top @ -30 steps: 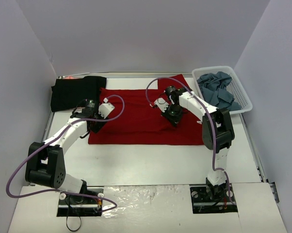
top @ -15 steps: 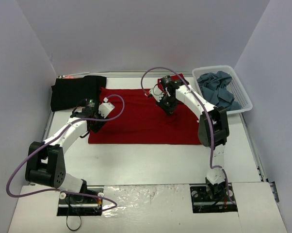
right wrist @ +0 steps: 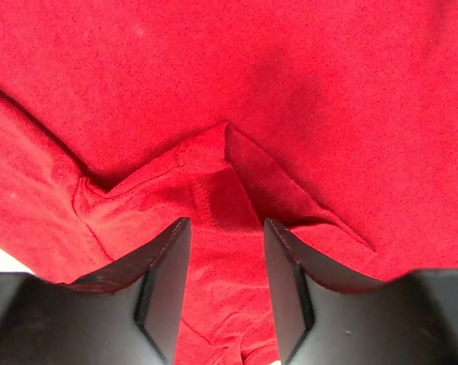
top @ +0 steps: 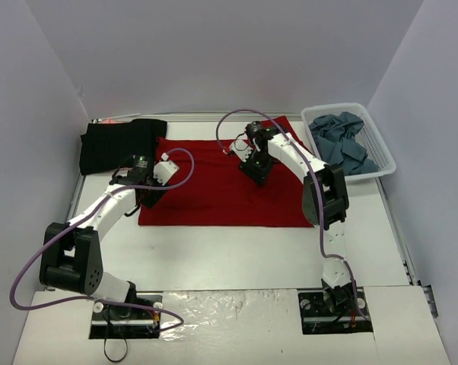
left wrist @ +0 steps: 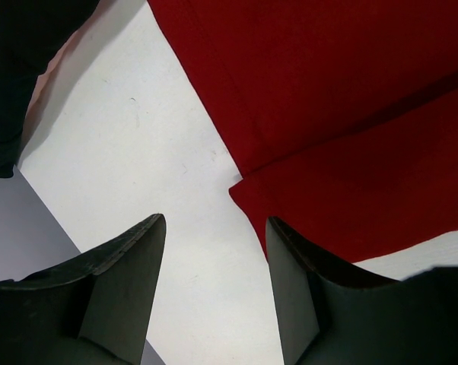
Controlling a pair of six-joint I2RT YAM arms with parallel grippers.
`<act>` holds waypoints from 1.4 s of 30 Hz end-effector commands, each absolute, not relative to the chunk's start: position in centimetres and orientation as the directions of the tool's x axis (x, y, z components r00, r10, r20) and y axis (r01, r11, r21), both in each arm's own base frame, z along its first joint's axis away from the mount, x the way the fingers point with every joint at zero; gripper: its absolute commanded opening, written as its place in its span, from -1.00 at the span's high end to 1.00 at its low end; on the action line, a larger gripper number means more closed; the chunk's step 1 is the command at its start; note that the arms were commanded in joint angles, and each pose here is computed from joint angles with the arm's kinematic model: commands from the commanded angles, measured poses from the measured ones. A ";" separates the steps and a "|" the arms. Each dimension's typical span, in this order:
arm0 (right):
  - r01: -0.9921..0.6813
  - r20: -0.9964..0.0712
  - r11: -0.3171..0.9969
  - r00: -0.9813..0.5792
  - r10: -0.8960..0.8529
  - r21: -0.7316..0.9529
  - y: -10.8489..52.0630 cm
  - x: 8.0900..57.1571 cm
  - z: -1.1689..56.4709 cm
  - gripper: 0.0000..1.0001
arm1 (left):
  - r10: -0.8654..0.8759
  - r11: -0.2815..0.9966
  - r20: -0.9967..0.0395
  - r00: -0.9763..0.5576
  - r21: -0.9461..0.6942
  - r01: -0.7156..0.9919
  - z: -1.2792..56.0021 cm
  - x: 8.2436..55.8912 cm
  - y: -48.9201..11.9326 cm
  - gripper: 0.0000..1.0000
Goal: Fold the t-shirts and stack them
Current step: Fold the flattened tshirt in 1/3 of the way
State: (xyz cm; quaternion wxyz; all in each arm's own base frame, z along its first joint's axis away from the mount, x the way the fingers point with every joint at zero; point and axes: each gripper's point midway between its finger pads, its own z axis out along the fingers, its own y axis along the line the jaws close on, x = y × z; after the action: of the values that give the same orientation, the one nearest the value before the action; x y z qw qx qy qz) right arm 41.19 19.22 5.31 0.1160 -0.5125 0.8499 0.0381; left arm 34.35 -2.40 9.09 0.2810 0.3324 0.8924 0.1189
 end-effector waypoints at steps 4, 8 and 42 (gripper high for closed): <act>-0.864 -0.314 0.488 -0.433 -0.845 -0.123 19.3 41.3 10.1 0.18 | 0.647 0.762 -0.439 -0.624 0.394 0.514 9.8 34.1 -2.2 -0.08; -0.850 -0.284 0.510 -0.461 -0.841 -0.130 17.3 38.9 10.8 0.16 | 0.669 0.744 -0.424 -0.611 0.392 0.542 9.9 33.6 -2.3 -0.09; -0.709 -0.092 0.693 -0.687 -0.721 -0.129 2.8 22.3 7.4 0.04 | 0.783 0.621 -0.238 -0.574 0.332 0.710 2.5 28.3 -1.1 -0.22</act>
State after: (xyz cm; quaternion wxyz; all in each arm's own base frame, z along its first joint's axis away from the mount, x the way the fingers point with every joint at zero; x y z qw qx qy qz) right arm 22.74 3.63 7.14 0.0791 -0.3970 0.9141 -0.0254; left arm 27.62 -1.61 2.72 0.1779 0.4288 0.8816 0.0853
